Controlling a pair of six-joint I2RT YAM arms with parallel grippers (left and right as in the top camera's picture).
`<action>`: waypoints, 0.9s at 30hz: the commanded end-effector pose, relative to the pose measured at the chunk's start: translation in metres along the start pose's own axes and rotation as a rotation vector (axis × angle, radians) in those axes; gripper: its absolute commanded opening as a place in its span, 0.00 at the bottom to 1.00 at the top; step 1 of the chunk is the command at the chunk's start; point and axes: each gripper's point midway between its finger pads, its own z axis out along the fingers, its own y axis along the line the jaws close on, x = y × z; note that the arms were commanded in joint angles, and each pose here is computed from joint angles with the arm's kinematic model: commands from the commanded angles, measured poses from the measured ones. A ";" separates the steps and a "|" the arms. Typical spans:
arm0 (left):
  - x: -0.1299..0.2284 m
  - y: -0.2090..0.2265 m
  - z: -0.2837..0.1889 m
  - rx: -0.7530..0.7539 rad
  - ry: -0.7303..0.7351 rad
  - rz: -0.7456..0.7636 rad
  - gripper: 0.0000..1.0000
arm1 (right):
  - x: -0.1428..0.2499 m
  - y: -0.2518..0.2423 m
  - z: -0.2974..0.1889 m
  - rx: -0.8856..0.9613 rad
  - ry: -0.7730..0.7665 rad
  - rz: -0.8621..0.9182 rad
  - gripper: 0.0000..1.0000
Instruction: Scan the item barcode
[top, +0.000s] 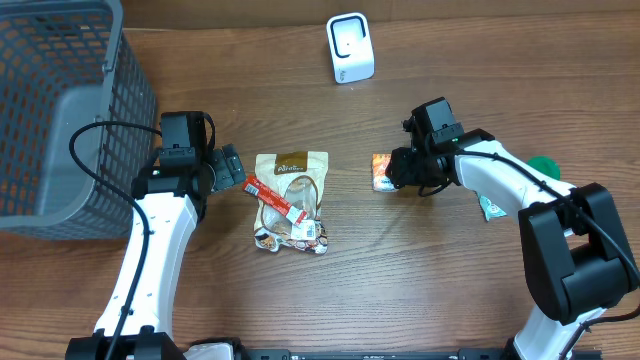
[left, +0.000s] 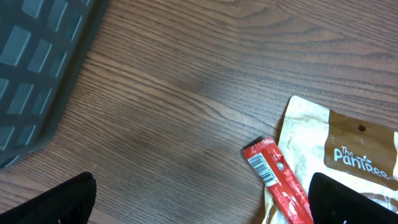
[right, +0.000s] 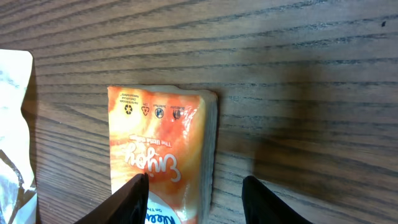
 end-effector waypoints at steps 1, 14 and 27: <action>-0.005 0.001 -0.002 -0.006 -0.013 0.002 1.00 | 0.002 0.000 -0.005 -0.008 -0.019 0.004 0.50; -0.005 0.001 -0.002 -0.006 -0.013 0.002 1.00 | 0.006 -0.007 0.004 -0.004 -0.052 -0.035 0.18; -0.005 0.001 -0.002 -0.006 -0.013 0.002 1.00 | -0.085 0.031 -0.087 0.092 -0.442 -0.278 0.04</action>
